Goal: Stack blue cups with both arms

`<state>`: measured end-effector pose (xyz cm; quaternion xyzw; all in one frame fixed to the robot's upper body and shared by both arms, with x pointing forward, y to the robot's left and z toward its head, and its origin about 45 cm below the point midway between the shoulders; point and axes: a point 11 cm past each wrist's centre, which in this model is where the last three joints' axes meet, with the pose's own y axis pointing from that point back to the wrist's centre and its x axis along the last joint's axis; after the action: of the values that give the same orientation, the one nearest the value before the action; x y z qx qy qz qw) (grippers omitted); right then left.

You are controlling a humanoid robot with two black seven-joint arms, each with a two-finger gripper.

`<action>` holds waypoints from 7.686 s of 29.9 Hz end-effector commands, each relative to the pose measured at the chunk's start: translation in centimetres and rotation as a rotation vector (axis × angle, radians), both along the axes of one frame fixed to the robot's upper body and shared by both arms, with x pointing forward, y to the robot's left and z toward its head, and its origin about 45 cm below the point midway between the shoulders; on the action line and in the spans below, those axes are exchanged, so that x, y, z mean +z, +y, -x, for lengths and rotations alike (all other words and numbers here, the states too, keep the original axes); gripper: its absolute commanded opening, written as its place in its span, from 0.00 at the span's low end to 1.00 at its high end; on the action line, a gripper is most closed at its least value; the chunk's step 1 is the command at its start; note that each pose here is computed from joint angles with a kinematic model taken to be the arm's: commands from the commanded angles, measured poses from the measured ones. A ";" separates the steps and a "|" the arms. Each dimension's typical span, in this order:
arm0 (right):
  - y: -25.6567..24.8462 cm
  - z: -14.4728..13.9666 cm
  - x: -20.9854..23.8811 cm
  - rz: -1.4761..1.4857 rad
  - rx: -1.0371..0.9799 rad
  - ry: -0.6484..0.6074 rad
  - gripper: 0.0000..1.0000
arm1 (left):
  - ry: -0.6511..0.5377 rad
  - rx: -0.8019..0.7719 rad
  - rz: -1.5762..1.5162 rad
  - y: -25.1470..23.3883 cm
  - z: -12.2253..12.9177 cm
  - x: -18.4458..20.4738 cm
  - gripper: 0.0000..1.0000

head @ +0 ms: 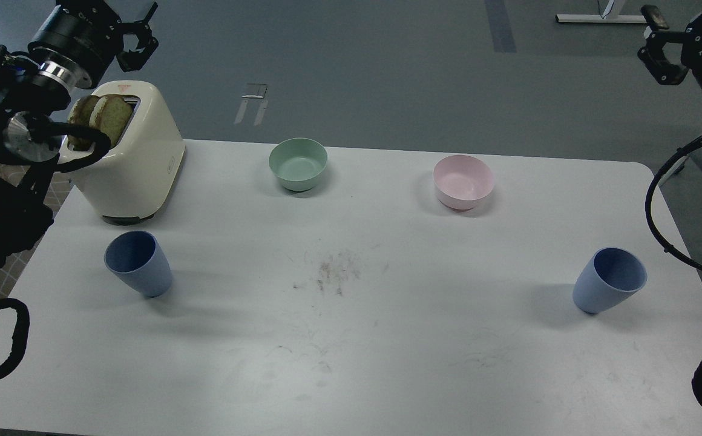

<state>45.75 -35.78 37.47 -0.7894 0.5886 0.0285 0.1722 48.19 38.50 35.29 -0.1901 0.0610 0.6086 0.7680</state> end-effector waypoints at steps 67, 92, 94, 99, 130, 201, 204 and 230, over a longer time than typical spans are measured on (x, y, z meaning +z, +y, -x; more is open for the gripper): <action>-2.9 4.6 -4.8 -0.246 0.012 -0.020 1.00 | 0.079 -0.639 -1.998 6.5 18.2 -9.3 0.78; -3.2 5.4 -4.9 -0.264 0.003 -0.038 1.00 | 0.175 -0.692 -1.920 8.1 19.9 -14.8 0.26; -3.3 5.5 -5.2 -0.264 0.001 -0.032 1.00 | 0.175 -0.693 -1.921 8.1 19.9 -14.8 0.12; -3.5 5.7 -5.7 -0.265 -0.006 -0.020 1.00 | 0.156 -0.718 -1.912 7.6 20.0 -14.8 0.00; -5.0 7.6 -7.3 -0.264 -0.050 0.000 1.00 | -0.661 -1.042 -2.004 -23.8 11.3 -11.7 0.00; -4.4 12.5 -8.7 1.485 0.164 0.203 1.00 | -0.194 0.104 0.091 6.8 8.5 -2.9 0.98; -4.3 13.4 -10.4 1.514 0.202 0.238 1.00 | -0.186 0.100 0.109 6.3 8.6 -3.5 0.98; -5.4 17.5 -17.3 1.768 0.264 0.382 0.70 | -0.210 0.082 0.116 5.8 8.4 -2.6 0.98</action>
<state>28.30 -41.22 20.75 -0.6823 0.3214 -0.2833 -0.5923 39.85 44.15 32.52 -0.3001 0.0096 0.6116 0.7320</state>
